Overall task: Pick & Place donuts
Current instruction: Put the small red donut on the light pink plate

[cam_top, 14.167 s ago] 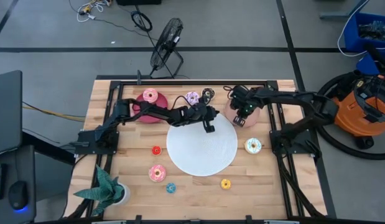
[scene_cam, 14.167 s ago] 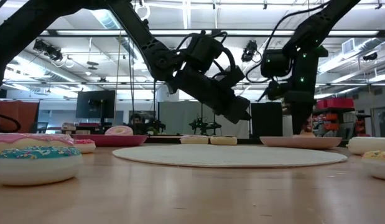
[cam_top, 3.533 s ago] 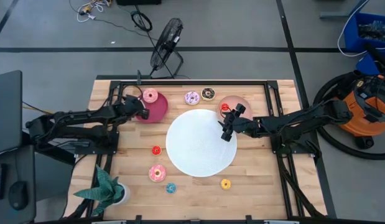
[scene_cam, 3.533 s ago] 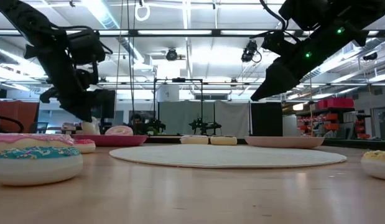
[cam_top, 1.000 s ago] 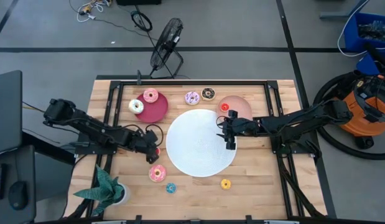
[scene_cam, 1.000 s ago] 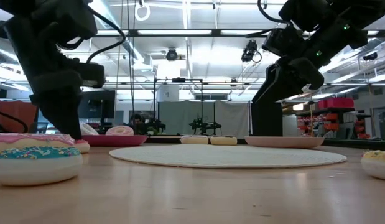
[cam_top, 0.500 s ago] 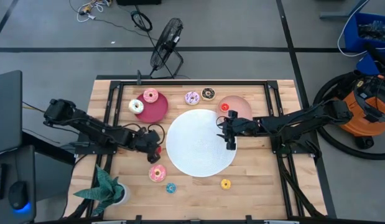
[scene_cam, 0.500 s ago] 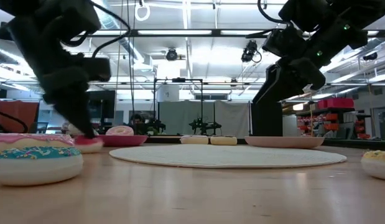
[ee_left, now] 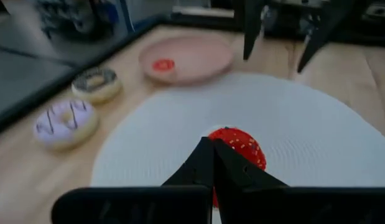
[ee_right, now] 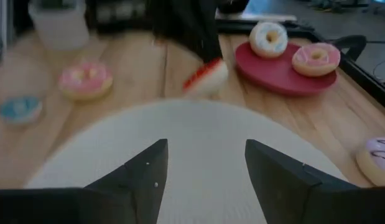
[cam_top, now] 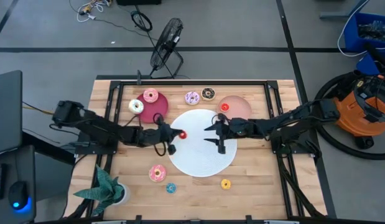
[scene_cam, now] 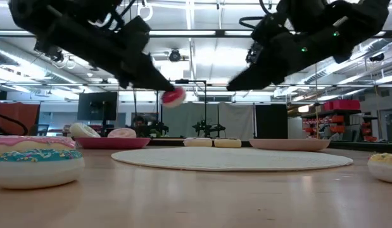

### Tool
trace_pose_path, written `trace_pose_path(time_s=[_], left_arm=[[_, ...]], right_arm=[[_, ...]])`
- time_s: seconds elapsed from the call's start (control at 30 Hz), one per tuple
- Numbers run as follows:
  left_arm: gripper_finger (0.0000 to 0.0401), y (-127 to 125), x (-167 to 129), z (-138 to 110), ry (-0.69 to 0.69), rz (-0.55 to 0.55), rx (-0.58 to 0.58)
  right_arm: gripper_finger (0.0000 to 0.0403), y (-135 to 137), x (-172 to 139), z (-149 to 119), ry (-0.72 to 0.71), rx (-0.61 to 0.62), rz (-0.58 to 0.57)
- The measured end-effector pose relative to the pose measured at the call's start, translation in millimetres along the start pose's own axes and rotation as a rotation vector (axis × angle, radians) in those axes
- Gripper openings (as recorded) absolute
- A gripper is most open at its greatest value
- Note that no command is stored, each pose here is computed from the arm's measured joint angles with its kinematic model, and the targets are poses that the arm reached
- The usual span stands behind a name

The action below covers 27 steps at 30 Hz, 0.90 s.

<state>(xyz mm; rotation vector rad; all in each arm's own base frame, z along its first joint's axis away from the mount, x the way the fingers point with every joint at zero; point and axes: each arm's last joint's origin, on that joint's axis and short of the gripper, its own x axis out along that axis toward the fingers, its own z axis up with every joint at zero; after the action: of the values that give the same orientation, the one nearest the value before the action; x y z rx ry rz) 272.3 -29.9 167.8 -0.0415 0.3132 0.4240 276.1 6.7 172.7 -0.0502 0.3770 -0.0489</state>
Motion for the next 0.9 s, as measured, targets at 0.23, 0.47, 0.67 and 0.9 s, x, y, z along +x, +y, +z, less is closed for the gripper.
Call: trace_pose_path(time_s=[0.23, 0.47, 0.67, 0.9], left_arm=[[0.0002, -4, 23, -7, -0.171, 0.045, 0.056], [0.0002, -9, 42, -11, -0.202, 0.063, 0.077], [0.0002, -20, 57, -7, -0.205, 0.066, 0.149], [0.0002, -21, 60, -6, -0.206, 0.068, 0.157]], right_arm=[[0.0223, -11, 13, -6, -0.044, 0.169, -0.045], [0.0223, -15, 24, -10, -0.119, 0.18, -0.059], [0.021, -15, 30, -12, -0.109, 0.177, -0.061], [0.0109, -16, 30, -15, -0.08, 0.143, -0.1]])
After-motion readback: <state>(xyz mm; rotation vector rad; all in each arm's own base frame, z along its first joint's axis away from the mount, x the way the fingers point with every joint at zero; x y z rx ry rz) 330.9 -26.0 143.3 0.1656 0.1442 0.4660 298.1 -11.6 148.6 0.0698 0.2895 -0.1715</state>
